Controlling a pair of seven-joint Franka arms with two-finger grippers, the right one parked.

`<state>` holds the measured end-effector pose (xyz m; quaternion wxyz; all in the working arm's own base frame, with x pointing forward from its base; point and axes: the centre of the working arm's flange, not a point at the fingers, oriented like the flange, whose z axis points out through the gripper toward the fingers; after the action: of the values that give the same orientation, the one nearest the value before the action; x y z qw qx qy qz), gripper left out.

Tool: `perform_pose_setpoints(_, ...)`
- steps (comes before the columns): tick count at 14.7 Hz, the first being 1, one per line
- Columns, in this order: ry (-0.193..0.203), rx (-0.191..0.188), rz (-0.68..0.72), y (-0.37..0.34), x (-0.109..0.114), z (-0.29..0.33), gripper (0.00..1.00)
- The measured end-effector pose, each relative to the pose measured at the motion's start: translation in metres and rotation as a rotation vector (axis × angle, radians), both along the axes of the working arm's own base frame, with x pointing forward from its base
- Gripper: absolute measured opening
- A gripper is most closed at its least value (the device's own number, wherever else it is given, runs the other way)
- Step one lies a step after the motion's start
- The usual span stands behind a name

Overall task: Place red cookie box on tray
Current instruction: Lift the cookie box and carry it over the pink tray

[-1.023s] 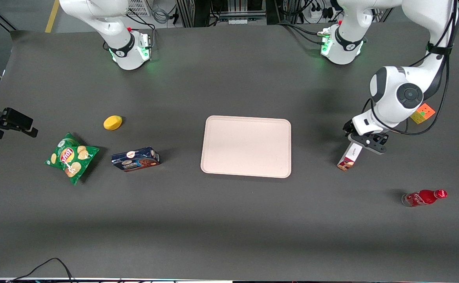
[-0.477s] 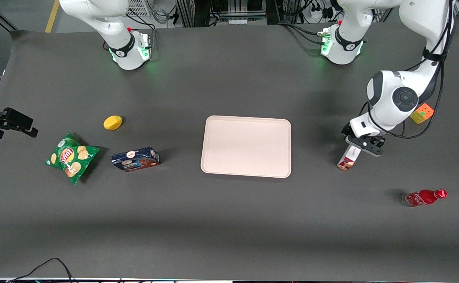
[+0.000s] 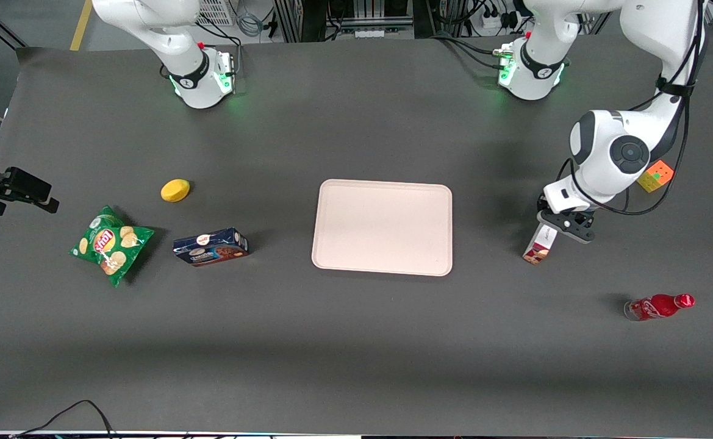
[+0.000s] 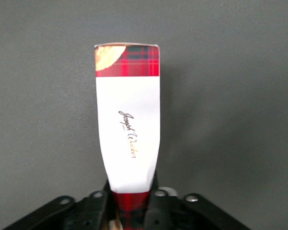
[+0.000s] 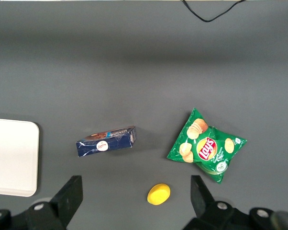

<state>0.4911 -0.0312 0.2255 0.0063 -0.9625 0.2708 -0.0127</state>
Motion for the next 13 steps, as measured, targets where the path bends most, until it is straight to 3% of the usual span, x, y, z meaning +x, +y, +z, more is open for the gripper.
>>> perform_pose_setpoints(3,-0.006,0.001,0.005,0.002,0.004,0.004,0.22)
perform_pose_setpoints(6,0.019,0.005,0.016,0.007,0.019,0.022,0.22)
perform_pose_setpoints(11,0.061,0.011,0.095,0.004,0.054,0.117,0.22)
perform_pose_setpoints(13,0.077,-0.011,0.170,-0.014,0.059,0.160,0.22)
